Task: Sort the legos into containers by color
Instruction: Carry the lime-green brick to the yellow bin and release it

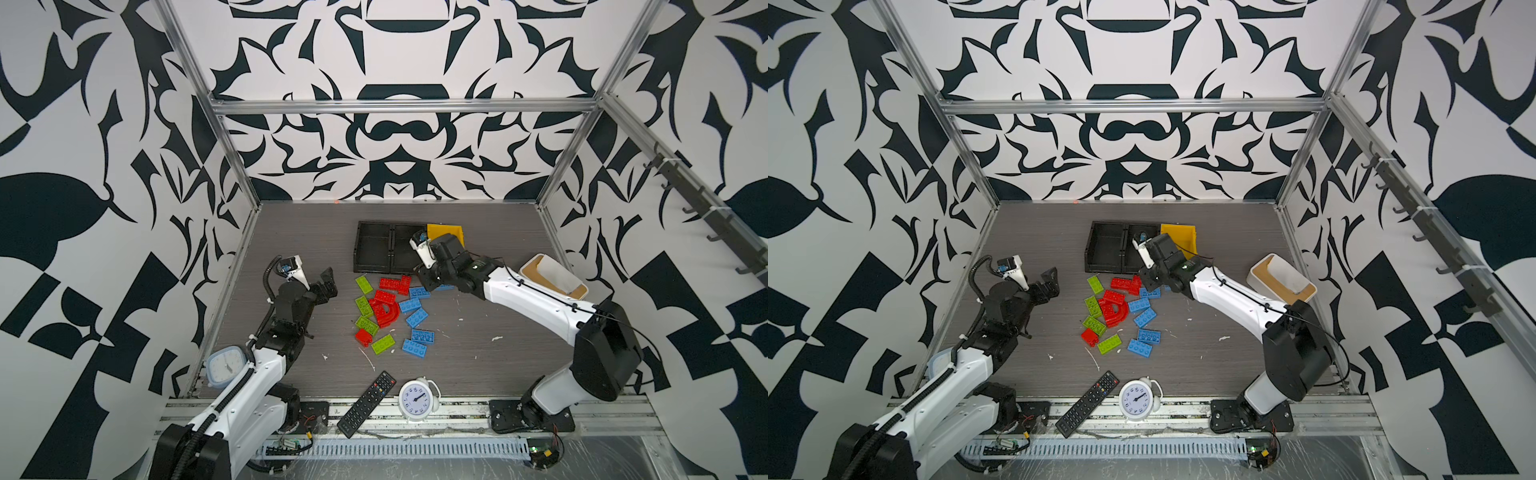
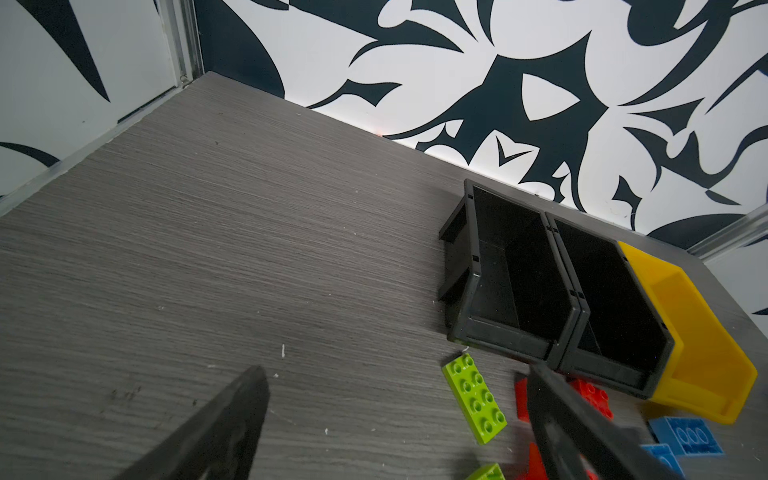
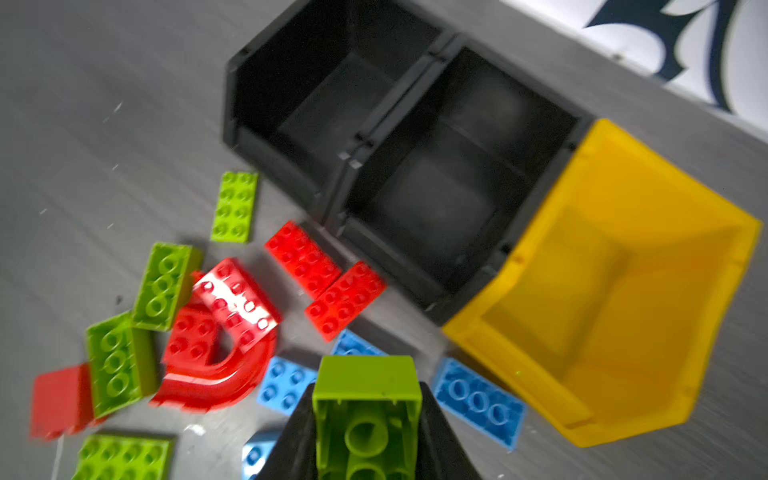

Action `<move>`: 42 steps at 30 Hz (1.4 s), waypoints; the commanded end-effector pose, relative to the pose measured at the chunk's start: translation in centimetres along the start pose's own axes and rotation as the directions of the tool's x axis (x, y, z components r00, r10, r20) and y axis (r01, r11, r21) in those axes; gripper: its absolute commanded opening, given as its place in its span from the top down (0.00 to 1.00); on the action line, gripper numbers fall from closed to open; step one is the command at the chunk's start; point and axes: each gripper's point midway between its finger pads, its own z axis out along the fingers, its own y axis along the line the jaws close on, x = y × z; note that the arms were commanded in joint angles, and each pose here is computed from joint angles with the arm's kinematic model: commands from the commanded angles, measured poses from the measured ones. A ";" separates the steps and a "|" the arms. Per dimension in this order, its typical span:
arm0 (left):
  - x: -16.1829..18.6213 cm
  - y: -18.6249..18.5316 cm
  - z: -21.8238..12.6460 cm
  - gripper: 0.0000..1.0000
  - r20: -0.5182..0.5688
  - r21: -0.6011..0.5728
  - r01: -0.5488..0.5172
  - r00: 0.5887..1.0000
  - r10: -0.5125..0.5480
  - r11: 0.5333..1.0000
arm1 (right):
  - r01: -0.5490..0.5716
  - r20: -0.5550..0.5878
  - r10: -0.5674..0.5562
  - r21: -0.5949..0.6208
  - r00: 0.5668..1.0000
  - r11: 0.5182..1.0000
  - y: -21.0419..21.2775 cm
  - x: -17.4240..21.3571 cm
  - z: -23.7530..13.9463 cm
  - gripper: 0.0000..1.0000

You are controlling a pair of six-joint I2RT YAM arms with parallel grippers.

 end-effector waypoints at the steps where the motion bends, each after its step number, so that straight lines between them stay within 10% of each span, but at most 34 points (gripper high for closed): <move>1: 0.1 -0.1 0.1 0.01 -0.009 0.008 0.011 1.000 -0.011 1.000 | -0.010 0.101 0.007 0.031 0.995 0.999 -2.2 -2.6 0.7 0.87; 26: 0.0 0.0 0.0 0.01 -0.003 0.001 0.004 1.000 -0.004 1.000 | -0.121 0.095 0.114 0.076 0.989 0.990 -9.4 -3.2 6.6 0.71; 42: 0.0 0.3 0.0 0.01 -0.002 -0.015 -0.002 1.000 0.002 1.000 | -0.123 0.083 0.123 0.001 0.989 0.992 -5.8 -1.9 -0.8 0.41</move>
